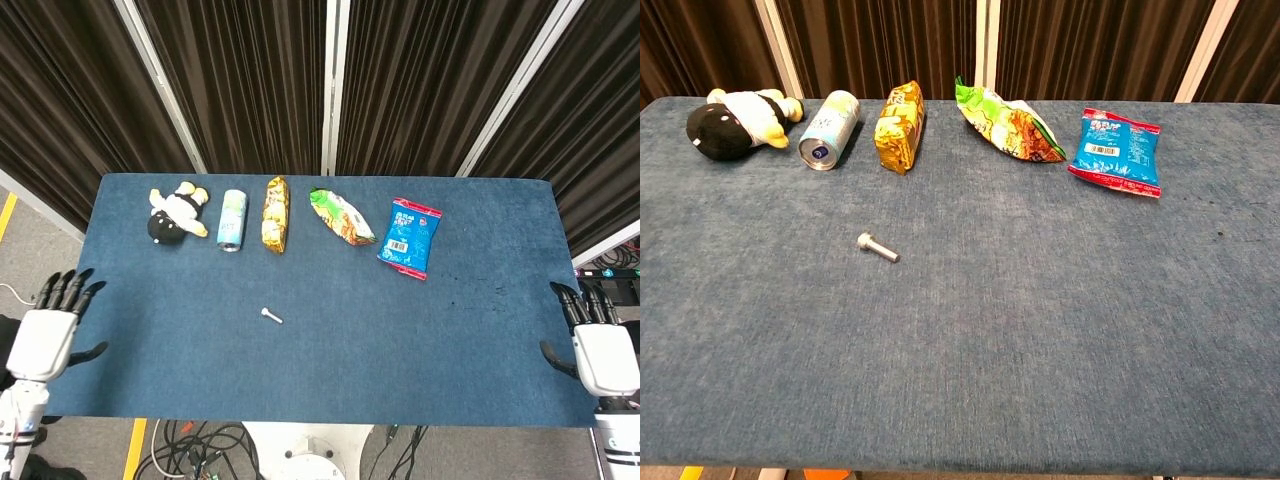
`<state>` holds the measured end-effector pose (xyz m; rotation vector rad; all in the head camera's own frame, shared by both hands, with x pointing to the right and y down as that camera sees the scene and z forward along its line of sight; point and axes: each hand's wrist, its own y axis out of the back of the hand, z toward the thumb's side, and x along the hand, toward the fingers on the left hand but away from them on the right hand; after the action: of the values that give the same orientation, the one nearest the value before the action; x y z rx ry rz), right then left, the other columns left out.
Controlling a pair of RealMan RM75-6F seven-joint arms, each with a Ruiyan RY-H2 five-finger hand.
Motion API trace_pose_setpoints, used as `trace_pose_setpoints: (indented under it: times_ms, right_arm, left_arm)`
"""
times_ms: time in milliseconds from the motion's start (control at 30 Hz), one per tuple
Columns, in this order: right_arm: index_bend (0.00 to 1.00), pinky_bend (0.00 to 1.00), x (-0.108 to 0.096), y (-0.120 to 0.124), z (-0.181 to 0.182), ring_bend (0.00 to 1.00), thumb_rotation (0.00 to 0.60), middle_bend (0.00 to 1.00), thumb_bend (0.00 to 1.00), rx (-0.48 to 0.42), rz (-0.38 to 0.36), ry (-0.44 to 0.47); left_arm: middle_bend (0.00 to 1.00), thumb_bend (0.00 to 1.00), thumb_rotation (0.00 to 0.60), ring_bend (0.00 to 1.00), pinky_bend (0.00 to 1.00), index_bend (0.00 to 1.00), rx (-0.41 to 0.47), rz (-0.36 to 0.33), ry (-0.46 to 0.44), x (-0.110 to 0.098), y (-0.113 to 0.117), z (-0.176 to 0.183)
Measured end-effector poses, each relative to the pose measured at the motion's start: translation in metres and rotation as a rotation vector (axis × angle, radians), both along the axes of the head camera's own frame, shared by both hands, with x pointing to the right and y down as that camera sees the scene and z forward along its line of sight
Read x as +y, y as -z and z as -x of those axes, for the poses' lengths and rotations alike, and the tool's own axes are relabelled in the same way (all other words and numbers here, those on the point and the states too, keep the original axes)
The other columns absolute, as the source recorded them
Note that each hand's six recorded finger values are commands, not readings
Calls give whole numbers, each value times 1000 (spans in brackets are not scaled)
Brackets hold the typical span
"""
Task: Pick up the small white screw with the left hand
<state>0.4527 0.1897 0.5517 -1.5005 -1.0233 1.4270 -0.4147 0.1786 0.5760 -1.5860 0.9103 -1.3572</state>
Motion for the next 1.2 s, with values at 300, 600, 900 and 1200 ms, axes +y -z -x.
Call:
trace_pose_setpoints:
  times_ms: [300,600,900,1200]
  right_arm:
    - [82,41,-5,7,3,0,600,128,176,14,-12,15]
    - [82,41,-7,3,-2,0,600,128,176,21,4,-2]
    - [82,41,-11,-1,-2,0,600,128,176,20,19,3]
    - [82,41,-11,-1,-4,0,600,126,176,22,25,-2]
  left_arm:
    - [157,141,600,25,0,310,124,73,-212,-46,-16,-72]
    - [163,205,600,25,0,360,48,119,-384,-62,-50,-138]
    - [163,229,600,25,0,378,-53,170,-461,-61,-92,-205]
    - [163,234,600,25,0,388,-78,207,-534,-56,-118,-256]
